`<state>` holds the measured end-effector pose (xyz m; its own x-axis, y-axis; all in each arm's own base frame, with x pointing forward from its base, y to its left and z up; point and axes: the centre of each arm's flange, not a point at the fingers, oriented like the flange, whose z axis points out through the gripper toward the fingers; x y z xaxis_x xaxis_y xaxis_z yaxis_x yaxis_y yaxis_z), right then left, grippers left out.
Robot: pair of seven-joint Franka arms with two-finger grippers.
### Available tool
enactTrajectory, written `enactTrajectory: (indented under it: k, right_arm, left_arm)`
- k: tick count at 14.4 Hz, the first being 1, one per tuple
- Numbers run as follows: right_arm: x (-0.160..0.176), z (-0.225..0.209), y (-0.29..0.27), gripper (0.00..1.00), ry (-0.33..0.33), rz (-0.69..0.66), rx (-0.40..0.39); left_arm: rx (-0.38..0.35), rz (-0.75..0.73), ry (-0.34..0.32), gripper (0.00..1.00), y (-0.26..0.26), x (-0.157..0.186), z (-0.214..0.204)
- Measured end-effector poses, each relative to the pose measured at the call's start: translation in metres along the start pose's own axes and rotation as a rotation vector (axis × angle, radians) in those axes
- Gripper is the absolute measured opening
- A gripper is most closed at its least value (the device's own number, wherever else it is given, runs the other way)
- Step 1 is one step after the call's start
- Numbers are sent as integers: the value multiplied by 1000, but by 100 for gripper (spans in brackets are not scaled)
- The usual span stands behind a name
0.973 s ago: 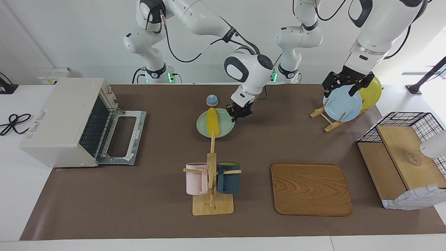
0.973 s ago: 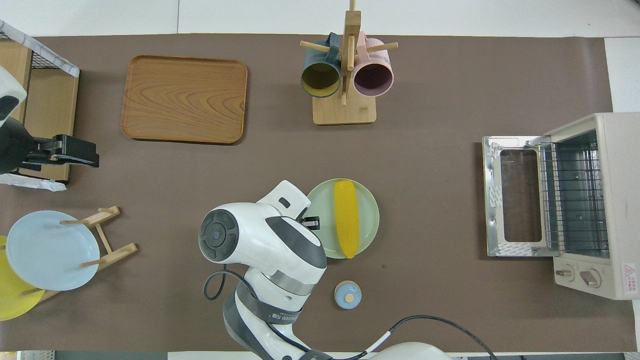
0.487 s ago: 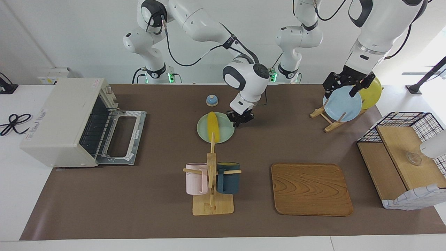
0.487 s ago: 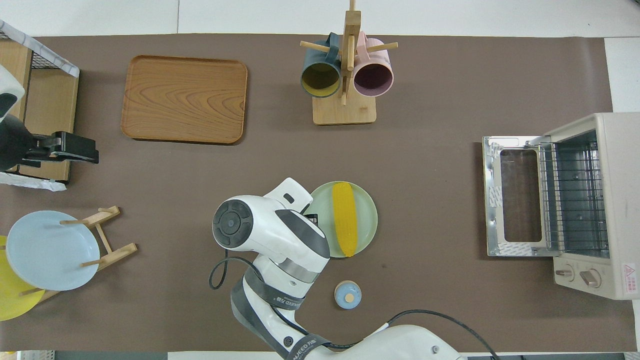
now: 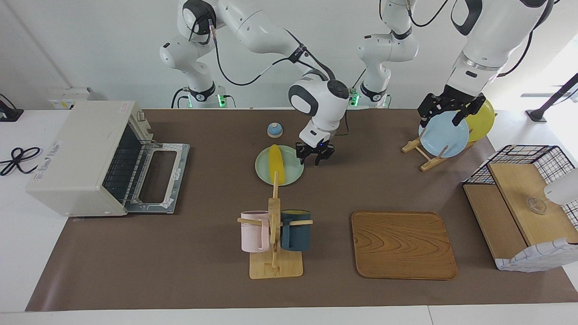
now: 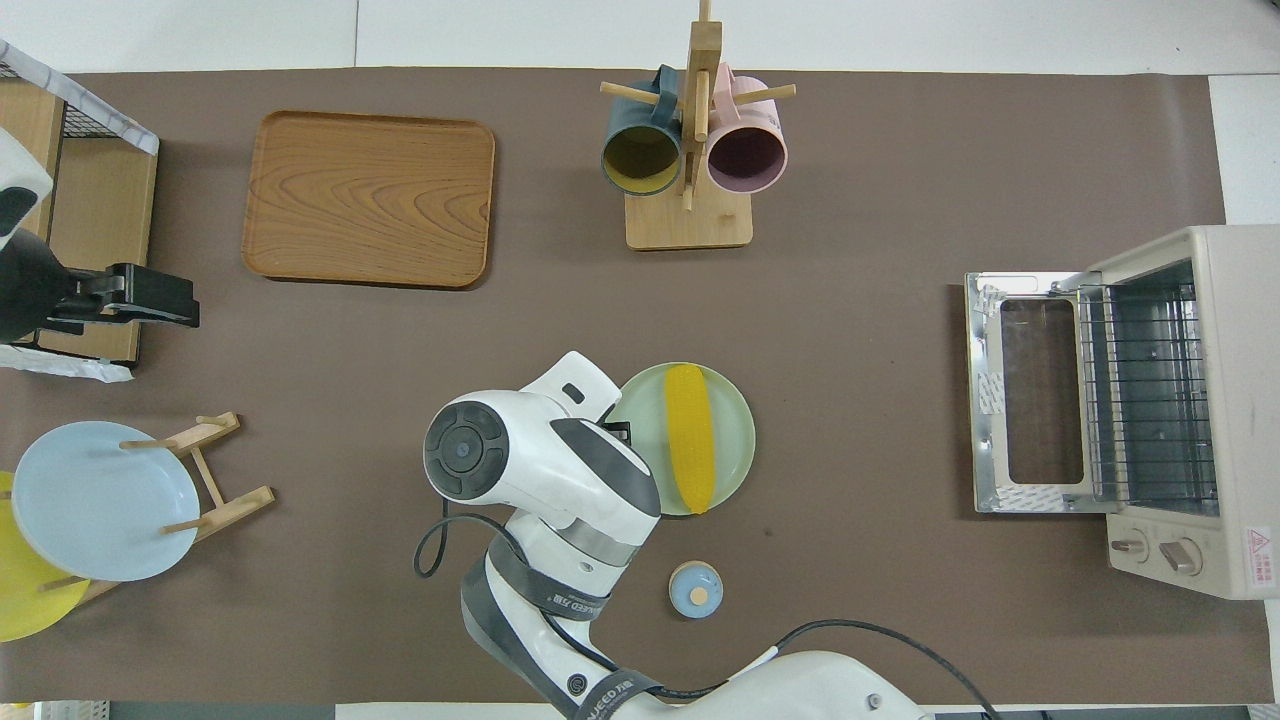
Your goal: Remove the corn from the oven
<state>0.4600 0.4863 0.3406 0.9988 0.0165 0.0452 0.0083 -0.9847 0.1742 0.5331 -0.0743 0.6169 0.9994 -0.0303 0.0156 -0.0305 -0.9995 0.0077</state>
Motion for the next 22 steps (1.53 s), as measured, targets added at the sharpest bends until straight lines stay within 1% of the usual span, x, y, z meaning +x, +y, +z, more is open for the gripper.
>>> enactTrajectory:
  k: [1, 3, 5, 7, 10, 12, 14, 15, 16, 18, 19, 20, 22]
  right_arm:
    - [1, -17, 9, 58, -5, 13, -1]
    - [13, -60, 46, 58, -38, 51, 16]
    - [30, -104, 106, 58, -79, 52, 30]
    - [44, -138, 170, 58, -102, 46, 33]
    - [54, -172, 257, 59, -129, 31, 35]
    - [60, -179, 311, 60, -159, 13, 36]
    - [66, -170, 349, 59, -192, 1, 37]
    - [66, -159, 360, 53, -212, -6, 36]
    - [65, -145, 366, 43, -222, -14, 37]
    - [54, -111, 365, 15, -206, -24, 44]
    - [45, -91, 363, 5, -196, -28, 47]
    - [33, -70, 362, 1, -191, -31, 50]
    - [17, -26, 368, 1, -181, -21, 56]
  left_arm:
    - [-1, 3, 0, 100, 2, 0, 0]
    - [-3, 10, -1, 100, 6, -1, 0]
    - [-5, 28, -3, 100, 17, -2, 1]
    - [-4, 45, -12, 100, 36, -6, 5]
    - [-15, 41, -28, 100, 80, -13, 21]
    - [-44, 22, -32, 100, 112, -18, 36]
    - [-64, -19, -12, 100, 148, -26, 53]
    - [-69, -29, -6, 100, 167, -32, 62]
    - [-72, -29, -5, 100, 186, -39, 72]
    - [-70, -17, -14, 100, 224, -51, 94]
    - [-69, -3, -19, 100, 241, -55, 107]
    - [-69, 7, -21, 100, 259, -57, 121]
    - [-95, 5, -25, 100, 292, -61, 150]
